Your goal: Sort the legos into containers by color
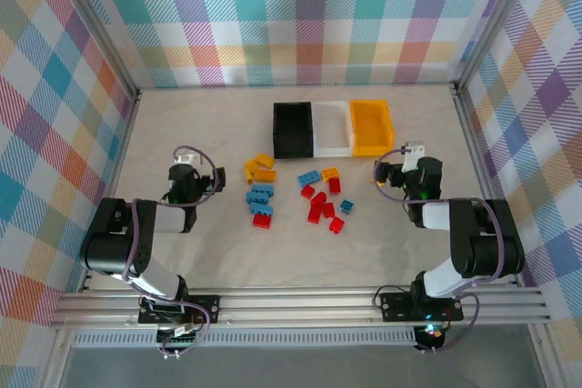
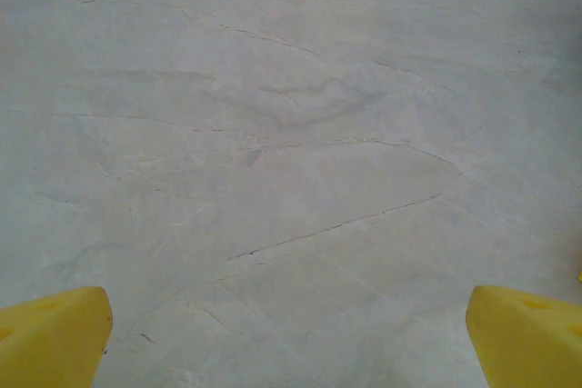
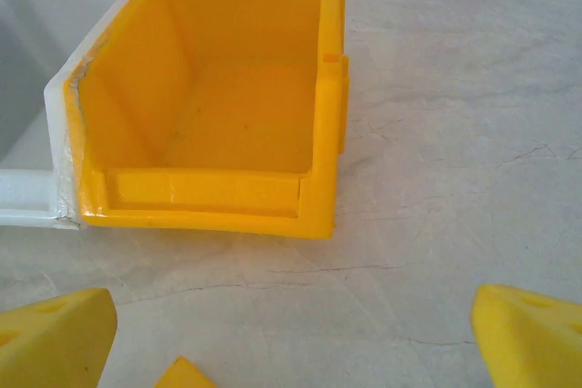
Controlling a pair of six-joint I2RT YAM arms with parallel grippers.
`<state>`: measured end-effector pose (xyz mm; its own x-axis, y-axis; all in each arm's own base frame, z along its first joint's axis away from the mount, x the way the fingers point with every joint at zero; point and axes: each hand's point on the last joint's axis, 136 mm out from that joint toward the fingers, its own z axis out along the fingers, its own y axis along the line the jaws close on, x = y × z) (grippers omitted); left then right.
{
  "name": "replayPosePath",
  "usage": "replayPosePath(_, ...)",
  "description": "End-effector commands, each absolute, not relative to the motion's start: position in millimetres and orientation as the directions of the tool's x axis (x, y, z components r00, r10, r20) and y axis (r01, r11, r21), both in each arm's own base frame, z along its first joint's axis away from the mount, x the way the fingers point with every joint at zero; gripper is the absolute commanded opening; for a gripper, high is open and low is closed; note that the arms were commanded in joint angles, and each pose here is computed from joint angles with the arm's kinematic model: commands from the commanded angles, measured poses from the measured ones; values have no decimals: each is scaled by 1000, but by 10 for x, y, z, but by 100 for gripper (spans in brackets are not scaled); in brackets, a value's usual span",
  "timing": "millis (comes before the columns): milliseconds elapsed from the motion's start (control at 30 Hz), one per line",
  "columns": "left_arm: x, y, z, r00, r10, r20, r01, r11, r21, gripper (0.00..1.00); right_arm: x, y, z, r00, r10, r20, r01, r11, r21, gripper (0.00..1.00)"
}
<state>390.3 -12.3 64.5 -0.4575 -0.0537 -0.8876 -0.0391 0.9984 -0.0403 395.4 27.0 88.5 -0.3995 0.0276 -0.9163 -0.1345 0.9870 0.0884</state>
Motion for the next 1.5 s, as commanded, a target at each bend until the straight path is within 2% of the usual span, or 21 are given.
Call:
replayPosePath(0,3984,-119,779,-413,-68,-908,-48,997,-53,100,3979,250,925,-375,41,-926,-123,988,94,100)
replayPosePath(533,3985,-119,784,-411,-68,-909,-48,997,-53,100,3980,249,919,-379,42,-924,-122,988,95,100)
replayPosePath(700,3989,-102,821,-427,-68,-902,-58,997,-48,100,4010,300,1054,-397,14,-918,-134,988,72,100)
replayPosePath(800,4106,118,934,-555,-117,-824,-222,975,11,100,4029,303,1163,-507,27,-862,-96,991,88,100)
replayPosePath(867,4165,67,1084,-541,-103,-835,-190,982,2,100,4017,232,1263,-563,139,-815,8,987,163,100)
replayPosePath(933,4161,45,1179,-536,-135,-833,-197,980,-32,100,3986,265,1345,-629,217,-746,57,971,234,100)
replayPosePath(1000,4156,59,1261,-555,-238,-797,-267,958,-100,100,3925,341,1396,-702,297,-648,111,944,312,100)
replayPosePath(1100,4239,-29,1401,-579,-305,-756,-277,946,-170,100,3801,591,1406,-797,340,-500,117,898,425,100)
replayPosePath(1233,4317,-152,1405,-697,-366,-616,-320,928,-190,100,3514,635,1216,-857,377,-353,256,903,344,100)
replayPosePath(1300,4319,-381,1389,-769,-341,-541,-270,940,-209,100,3363,683,1136,-885,370,-283,296,915,273,100)
replayPosePath(1467,4164,-861,1469,-857,-221,-466,-124,966,-229,100,3155,759,998,-930,319,-183,310,947,79,100)
